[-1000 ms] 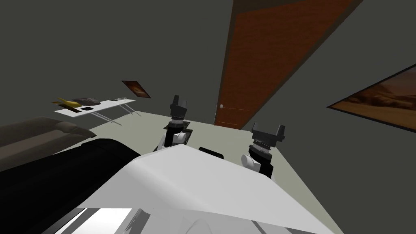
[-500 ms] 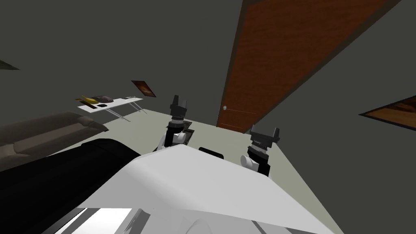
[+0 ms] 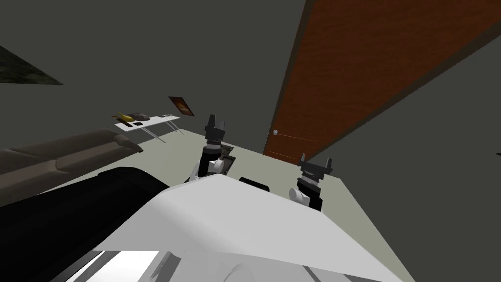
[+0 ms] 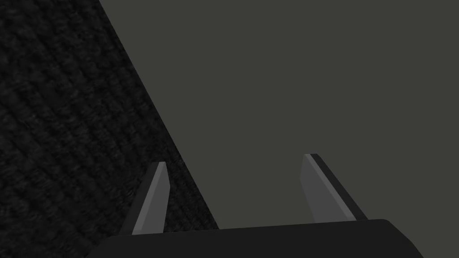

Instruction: Pull the door open

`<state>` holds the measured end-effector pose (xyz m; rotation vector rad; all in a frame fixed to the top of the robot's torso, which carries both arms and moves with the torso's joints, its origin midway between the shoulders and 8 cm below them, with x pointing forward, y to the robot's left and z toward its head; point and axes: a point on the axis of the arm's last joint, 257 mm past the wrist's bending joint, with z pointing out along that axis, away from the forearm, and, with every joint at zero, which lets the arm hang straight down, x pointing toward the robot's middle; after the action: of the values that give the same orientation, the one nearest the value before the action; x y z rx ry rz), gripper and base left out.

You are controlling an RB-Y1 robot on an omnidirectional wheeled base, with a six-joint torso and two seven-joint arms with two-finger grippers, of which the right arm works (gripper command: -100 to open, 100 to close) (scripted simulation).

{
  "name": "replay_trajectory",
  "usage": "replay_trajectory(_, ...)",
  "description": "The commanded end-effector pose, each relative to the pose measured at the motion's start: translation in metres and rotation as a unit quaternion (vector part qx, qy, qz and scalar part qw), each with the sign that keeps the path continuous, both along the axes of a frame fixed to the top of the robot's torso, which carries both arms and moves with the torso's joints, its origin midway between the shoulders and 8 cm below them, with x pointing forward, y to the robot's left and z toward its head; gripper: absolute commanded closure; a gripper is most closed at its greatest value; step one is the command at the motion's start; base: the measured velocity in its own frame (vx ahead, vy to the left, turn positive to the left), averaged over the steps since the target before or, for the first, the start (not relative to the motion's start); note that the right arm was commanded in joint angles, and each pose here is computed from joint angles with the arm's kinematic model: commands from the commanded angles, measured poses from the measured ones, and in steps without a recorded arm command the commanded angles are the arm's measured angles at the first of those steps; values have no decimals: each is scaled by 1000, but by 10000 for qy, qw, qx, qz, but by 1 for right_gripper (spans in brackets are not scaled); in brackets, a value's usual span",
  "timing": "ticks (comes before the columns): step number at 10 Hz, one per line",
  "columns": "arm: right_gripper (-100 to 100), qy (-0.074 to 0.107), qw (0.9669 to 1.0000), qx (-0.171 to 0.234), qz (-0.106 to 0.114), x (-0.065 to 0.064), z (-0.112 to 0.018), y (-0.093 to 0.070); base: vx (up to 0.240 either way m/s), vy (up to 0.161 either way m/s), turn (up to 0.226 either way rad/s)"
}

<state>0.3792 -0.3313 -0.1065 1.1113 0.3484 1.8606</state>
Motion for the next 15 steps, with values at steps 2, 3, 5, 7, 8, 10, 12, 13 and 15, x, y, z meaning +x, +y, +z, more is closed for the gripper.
replay_trajectory(2, -100, 125, 9993, 355, 69, 3, -22, -9, 104, 3, 153)
replay_trajectory(3, -100, 171, 9986, 488, 89, 4, -30, -13, 107, 4, 174)
replay_trajectory(5, -100, 260, 9967, 756, 120, 4, -46, -20, 116, 2, 159)
replay_trajectory(7, -100, 343, 9940, 1028, 140, 4, -63, -27, 125, -10, 161)
replay_trajectory(8, -100, 382, 9924, 1164, 147, 4, -71, -31, 113, -12, 115)
replay_trajectory(10, -100, 455, 9885, 1434, 153, 3, -87, -38, 98, -7, 153)
replay_trajectory(12, -100, 520, 9839, 1702, 149, 1, -104, -45, 103, -17, 178)
replay_trajectory(13, -100, 550, 9814, 1835, 143, 0, -112, -48, 113, -22, 147)
replay_trajectory(15, -100, 605, 9757, 2100, 126, -2, -128, -55, 123, -12, 141)
